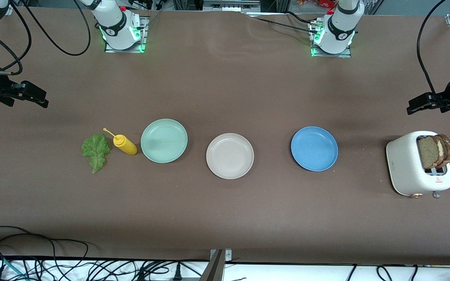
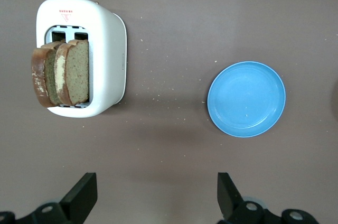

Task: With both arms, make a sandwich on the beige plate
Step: 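Move the left gripper over the bread slices in the white toaster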

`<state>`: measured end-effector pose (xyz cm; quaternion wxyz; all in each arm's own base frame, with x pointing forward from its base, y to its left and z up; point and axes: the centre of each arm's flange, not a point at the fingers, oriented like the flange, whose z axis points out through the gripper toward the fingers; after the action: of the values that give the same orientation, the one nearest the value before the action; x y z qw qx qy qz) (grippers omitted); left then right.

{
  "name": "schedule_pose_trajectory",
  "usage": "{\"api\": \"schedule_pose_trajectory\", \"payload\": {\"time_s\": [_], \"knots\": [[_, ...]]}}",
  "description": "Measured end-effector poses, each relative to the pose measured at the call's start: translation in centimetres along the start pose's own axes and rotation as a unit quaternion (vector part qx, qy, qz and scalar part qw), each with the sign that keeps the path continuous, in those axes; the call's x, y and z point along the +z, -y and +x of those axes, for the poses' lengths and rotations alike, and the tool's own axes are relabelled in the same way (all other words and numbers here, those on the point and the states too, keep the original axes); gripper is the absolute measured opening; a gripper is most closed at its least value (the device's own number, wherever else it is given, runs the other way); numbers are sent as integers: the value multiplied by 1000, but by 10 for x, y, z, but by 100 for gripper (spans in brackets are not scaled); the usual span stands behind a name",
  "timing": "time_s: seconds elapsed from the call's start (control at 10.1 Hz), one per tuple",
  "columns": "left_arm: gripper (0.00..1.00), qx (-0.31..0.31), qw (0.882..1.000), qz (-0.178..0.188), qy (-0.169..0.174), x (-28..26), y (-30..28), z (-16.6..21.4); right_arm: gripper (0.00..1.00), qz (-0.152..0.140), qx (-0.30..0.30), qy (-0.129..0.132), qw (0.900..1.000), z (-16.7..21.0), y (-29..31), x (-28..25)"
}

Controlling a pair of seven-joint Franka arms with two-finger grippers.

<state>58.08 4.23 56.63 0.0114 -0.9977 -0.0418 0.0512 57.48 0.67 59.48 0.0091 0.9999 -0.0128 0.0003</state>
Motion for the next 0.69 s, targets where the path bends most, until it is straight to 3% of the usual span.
{"api": "schedule_pose_trajectory", "payload": {"time_s": [0.69], "knots": [[100,-1,1000,0,-6,1,1,3,100,0,0,0,1000,0,0,0]]}}
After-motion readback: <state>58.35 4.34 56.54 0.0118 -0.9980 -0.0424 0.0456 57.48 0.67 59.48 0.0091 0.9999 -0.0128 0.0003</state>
